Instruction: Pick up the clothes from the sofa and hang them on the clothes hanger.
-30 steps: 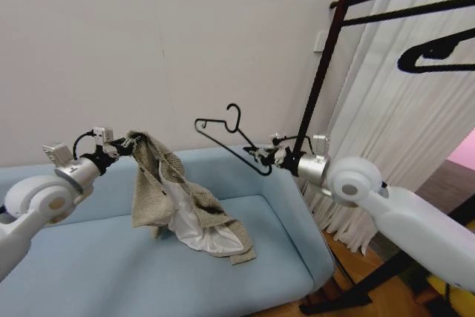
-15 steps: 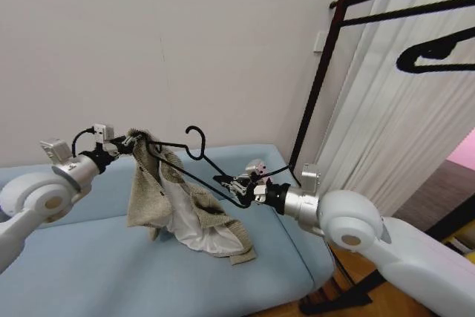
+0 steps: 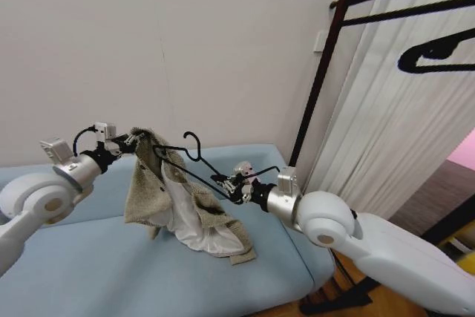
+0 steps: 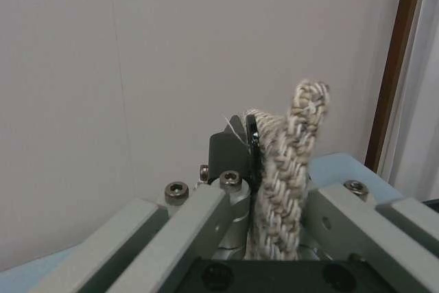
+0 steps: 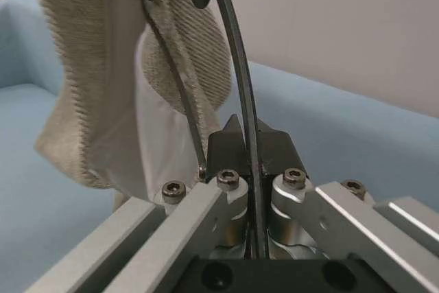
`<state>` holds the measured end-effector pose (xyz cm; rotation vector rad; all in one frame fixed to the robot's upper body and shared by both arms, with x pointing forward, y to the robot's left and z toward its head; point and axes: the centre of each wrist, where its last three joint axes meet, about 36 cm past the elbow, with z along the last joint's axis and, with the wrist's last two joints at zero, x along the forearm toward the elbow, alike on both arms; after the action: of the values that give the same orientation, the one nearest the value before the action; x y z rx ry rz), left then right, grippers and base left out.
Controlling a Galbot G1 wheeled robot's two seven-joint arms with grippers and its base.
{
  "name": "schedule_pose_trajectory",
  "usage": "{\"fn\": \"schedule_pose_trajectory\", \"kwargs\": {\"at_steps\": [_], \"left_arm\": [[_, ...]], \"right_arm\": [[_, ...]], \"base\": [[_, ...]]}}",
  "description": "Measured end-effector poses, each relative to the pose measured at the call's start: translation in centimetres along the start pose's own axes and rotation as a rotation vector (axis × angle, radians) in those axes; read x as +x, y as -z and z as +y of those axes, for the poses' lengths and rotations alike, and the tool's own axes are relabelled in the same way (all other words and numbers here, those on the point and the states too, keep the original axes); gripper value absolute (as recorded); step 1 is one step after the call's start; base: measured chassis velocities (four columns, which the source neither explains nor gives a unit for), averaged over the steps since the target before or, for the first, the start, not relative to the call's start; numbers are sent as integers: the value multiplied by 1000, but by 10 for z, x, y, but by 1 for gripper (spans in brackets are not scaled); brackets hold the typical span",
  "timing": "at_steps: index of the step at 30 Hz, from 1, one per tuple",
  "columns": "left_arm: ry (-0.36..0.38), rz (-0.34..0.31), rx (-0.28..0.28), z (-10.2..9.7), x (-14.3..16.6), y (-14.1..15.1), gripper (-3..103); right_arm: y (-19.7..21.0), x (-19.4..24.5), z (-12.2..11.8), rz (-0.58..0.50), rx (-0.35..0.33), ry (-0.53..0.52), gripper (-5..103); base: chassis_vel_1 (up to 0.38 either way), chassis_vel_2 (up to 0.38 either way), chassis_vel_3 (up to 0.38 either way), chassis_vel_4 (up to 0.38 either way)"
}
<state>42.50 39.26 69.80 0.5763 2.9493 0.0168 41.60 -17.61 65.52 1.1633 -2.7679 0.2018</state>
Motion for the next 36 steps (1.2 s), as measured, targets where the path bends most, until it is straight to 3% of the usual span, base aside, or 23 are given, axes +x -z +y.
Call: {"fn": "schedule_pose_trajectory", "kwargs": {"at_steps": [6,20,31,36], "left_arm": [[5,0,1,2,-1,0,2],[-19,2,4,-14,1,-2,2],[-50,-28,-1,-31,5,5,2],[-65,-62,-18,-41,11,15,2]], "right_arm": [[-9,0,-7,18,-15,-41,2],[7,-34,28,-48,-57,32,2],[4,-86,49,-8,-194,64,2],[2,-112,55,12,-300,62,2]], "base": [[0,0,0,0],[0,0,0,0],[0,0,0,0],[0,0,0,0]]}}
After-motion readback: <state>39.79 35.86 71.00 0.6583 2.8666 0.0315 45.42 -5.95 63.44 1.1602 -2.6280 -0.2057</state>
